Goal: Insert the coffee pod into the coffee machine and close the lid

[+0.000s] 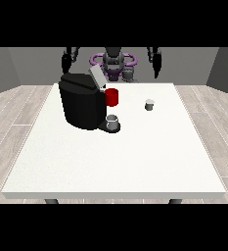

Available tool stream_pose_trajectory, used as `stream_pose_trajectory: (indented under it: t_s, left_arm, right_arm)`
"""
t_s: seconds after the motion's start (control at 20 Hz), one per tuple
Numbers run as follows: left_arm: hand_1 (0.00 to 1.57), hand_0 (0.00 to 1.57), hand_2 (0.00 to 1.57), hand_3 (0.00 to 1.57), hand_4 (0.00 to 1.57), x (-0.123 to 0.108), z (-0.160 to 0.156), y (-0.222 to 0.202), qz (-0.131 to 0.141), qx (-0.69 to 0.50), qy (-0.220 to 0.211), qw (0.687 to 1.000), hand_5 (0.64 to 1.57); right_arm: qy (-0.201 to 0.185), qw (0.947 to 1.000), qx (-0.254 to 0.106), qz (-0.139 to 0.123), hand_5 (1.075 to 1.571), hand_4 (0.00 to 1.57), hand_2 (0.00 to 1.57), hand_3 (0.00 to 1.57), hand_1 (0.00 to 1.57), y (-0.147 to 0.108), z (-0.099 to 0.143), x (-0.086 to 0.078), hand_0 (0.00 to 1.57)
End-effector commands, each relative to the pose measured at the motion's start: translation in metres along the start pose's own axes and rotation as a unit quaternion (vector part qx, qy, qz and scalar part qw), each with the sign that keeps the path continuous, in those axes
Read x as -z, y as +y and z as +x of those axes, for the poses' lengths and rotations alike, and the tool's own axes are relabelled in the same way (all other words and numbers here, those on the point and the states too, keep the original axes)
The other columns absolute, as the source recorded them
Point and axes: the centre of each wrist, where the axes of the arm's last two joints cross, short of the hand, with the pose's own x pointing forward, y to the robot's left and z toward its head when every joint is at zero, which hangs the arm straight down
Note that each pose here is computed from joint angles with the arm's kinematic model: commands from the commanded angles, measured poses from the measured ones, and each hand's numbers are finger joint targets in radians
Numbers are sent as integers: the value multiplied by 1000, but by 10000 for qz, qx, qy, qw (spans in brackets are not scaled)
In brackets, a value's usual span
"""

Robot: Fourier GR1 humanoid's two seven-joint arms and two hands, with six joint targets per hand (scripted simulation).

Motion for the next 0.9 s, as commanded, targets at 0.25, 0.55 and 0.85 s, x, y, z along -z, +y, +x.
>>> stream_pose_trajectory:
  t_s: [0.25, 0.55, 0.85]
  left_arm:
    - [0, 0, 0, 0, 264, -16, 6, 12, -586, -26, -643, 9962, 1571]
    - [0, 0, 0, 0, 0, 4, 2, 45, -329, 1265, -731, 9887, 1571]
    - [0, 0, 0, 0, 0, 44, 29, 74, -360, 1308, -320, 9902, 1571]
  right_arm:
    - [407, 9992, 10, 40, 1571, 128, 0, 0, 0, -3, -22, -12, 0]
    - [-516, 9952, 466, -693, 1571, 145, 0, 0, 0, 19, 8, 6, 0]
    - [-820, 9947, 366, -502, 1571, 177, 0, 0, 0, 19, 17, 18, 0]
